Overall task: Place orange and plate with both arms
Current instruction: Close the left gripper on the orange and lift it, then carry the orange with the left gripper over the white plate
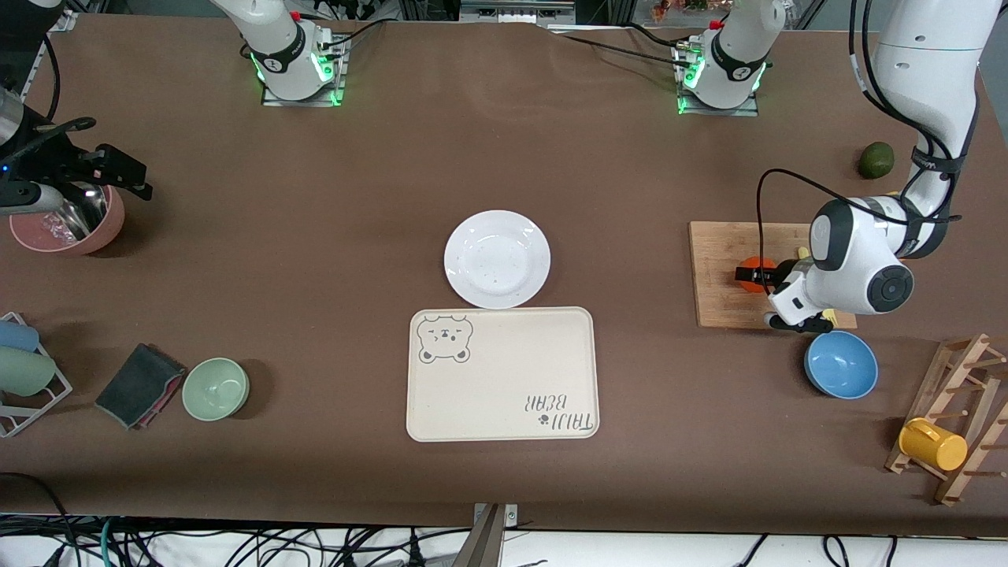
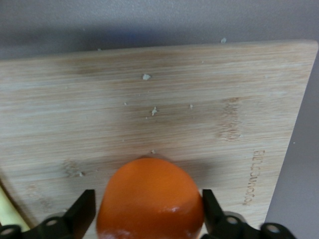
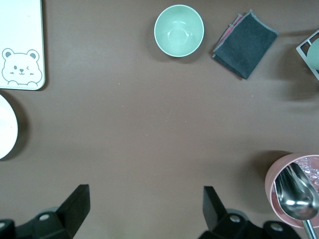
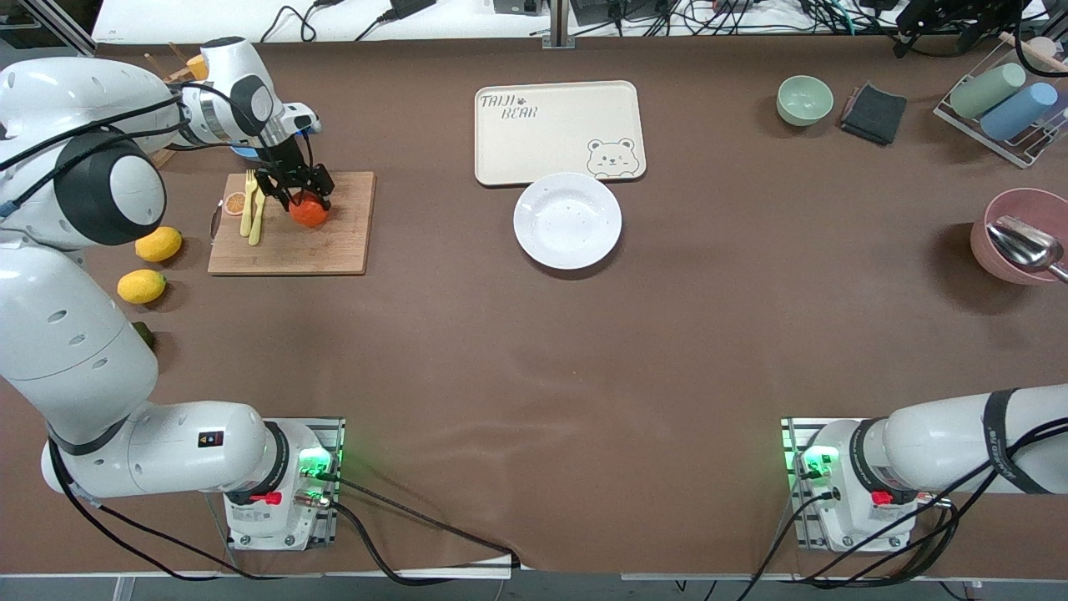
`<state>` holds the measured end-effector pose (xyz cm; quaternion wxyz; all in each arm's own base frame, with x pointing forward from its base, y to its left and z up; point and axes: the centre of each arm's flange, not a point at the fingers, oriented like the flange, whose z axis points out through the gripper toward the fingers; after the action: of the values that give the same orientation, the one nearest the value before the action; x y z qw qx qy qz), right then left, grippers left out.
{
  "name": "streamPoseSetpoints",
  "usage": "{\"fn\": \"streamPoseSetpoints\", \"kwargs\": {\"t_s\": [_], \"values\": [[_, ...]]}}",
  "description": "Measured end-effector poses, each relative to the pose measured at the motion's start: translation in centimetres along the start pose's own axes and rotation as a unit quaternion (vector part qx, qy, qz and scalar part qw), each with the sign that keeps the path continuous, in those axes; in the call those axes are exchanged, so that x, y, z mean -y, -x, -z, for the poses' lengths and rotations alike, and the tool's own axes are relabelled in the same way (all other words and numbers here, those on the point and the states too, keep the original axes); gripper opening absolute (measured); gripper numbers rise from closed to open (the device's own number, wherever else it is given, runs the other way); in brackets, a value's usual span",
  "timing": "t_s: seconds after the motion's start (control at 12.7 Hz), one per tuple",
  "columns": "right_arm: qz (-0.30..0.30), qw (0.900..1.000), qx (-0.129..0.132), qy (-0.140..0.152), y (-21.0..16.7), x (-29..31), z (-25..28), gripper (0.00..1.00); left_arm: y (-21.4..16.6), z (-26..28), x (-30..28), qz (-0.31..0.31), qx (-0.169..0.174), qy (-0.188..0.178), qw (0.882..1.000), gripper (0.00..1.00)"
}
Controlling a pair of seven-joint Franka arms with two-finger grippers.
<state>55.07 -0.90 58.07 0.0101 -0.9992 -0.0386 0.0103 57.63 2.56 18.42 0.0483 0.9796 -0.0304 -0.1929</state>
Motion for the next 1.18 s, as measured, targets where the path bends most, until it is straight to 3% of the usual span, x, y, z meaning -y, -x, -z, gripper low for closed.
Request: {"fn": "streamPoseSetpoints", "kwargs": {"t_s": [0.08, 0.24, 0.79, 1.18], "values": [[0.000, 1.000, 0.000, 0.000, 0.0, 0.0, 0.0, 1.00, 0.0, 0.0, 0.0, 0.000, 0.000, 0.000, 1.000, 0.80], [0.000, 1.000, 0.000, 0.000, 0.0, 0.0, 0.0, 1.00, 0.0, 0.1, 0.0, 0.000, -0.001, 0.000, 1.000, 0.76], [0.001, 1.000, 0.004, 0.000, 0.1, 0.1, -0.1, 1.00, -1.0, 1.9, -1.4, -0.012, -0.022, -0.004, 1.000, 0.76], [0.001, 1.000, 0.006, -0.001, 0.1, 0.1, -0.1, 1.00, -1.5, 3.8, -13.6, -0.055, -0.042, 0.007, 0.998, 0.76]]}}
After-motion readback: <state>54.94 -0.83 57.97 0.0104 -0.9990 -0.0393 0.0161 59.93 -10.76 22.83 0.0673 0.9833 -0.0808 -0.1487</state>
